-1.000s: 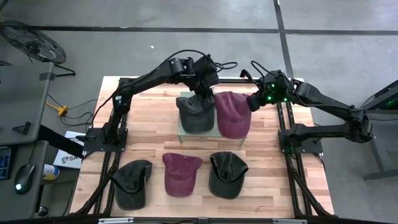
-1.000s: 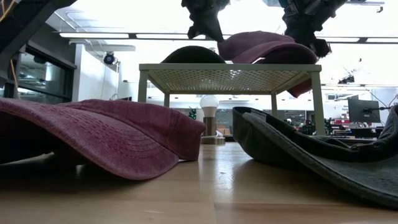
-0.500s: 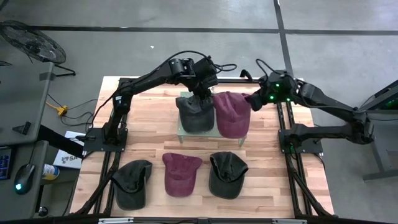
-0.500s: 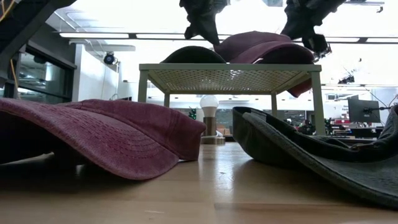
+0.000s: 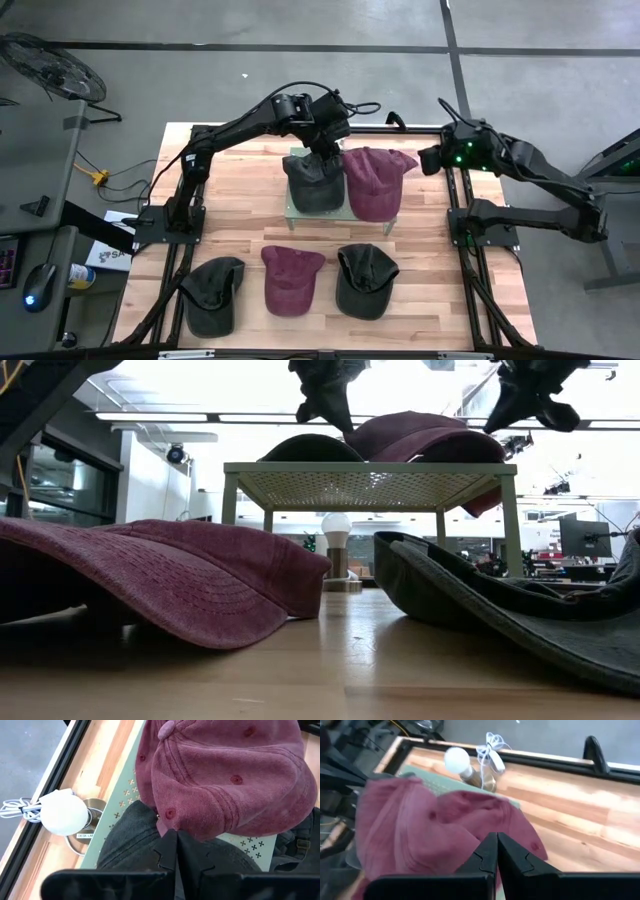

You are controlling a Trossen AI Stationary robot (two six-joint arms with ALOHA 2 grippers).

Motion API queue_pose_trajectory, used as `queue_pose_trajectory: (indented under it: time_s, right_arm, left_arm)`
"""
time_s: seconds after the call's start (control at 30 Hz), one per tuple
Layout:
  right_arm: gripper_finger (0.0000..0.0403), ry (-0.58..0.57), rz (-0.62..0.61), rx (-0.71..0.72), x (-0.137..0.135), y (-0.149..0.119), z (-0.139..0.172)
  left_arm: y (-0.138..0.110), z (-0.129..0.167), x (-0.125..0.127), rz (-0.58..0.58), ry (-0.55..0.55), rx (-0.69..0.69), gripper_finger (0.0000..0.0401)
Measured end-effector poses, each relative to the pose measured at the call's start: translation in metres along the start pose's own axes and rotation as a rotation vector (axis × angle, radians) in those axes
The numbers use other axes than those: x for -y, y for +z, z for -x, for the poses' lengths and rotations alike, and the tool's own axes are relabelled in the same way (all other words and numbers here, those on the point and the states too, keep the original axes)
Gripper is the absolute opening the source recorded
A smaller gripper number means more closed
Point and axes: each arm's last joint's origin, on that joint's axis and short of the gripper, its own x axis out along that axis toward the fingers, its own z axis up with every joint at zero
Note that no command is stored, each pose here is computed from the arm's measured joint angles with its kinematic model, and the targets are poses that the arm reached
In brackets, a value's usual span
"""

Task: Pick & Place hat
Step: Adjust the stacked red cap on the shelf, then put the right red cap on the shelf

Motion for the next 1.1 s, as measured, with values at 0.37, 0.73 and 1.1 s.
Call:
queue_pose_trajectory:
  time_s: [0.37,0.73,1.1]
  right_arm:
    - [0.0001,0.002,0.006,-0.017,0.0002,-0.0009,-0.0005]
    - [0.0001,0.018,0.028,-0.027,-0.0003,-0.0011,-0.0006]
    - [0.0012,0.101,0.157,-0.106,-0.0018,-0.0045,-0.0004]
  left_arm:
    - [0.0001,0.0,-0.0008,-0.022,0.027,0.002,0.0107]
    - [-0.0001,0.0,-0.001,-0.022,0.034,0.001,0.0158]
    - [-0.0002,-0.0002,-0.001,-0.022,0.034,-0.001,0.0159]
